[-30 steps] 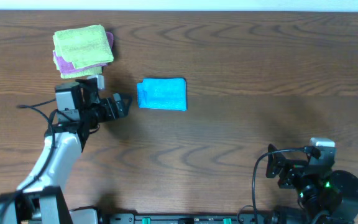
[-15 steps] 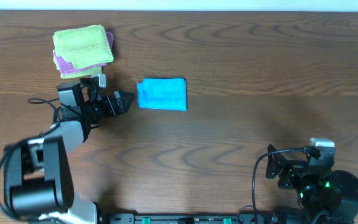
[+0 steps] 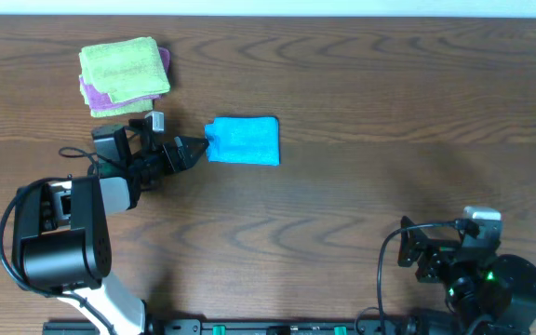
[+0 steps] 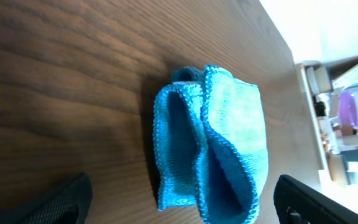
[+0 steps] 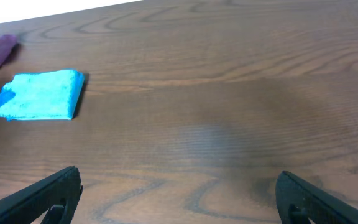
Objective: Fold the cloth
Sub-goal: 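Close the left gripper on the folded blue cloth's left edge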
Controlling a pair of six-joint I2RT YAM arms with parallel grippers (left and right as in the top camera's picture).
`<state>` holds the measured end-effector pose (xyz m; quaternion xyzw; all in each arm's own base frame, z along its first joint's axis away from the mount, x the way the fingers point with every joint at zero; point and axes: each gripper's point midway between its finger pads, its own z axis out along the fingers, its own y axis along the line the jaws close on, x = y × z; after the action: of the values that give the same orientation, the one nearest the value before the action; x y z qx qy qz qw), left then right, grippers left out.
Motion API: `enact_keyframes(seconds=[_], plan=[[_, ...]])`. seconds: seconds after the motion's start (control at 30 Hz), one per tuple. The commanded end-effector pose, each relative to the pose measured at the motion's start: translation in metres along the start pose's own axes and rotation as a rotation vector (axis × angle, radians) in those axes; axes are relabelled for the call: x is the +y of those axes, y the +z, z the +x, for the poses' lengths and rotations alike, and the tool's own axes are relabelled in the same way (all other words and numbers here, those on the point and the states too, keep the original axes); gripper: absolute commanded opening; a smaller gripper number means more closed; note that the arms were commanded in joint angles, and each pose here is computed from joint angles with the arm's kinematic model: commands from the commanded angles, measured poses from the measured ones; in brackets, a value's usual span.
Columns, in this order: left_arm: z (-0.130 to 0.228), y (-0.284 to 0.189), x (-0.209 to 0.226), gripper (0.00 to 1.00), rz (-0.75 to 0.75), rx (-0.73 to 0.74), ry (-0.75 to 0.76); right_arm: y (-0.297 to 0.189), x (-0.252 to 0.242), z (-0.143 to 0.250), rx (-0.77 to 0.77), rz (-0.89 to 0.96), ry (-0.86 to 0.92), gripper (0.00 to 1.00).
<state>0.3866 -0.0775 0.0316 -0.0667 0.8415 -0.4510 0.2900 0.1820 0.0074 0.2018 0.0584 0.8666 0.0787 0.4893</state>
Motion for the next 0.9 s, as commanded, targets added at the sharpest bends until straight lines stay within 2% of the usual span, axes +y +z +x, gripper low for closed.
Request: enact_keyframes(seconds=[0.0, 0.3, 0.6, 0.87], plan=[[0.016, 0.005, 0.012, 0.95, -0.003, 0.044, -0.119, 0.002, 0.002, 0.003, 0.010, -0.012, -0.017, 0.99], [0.039, 0.015, 0.016, 0.95, 0.008, 0.115, -0.218, 0.002, 0.002, 0.003, 0.010, -0.012, -0.017, 0.99], [0.061, 0.031, 0.003, 0.95, 0.007, 0.193, -0.209, 0.002, 0.002, 0.003, 0.010, -0.012, -0.017, 0.99], [0.066, 0.038, 0.006, 0.95, -0.045, 0.195, -0.203, 0.002, 0.002, 0.003, 0.010, -0.012, -0.017, 0.99]])
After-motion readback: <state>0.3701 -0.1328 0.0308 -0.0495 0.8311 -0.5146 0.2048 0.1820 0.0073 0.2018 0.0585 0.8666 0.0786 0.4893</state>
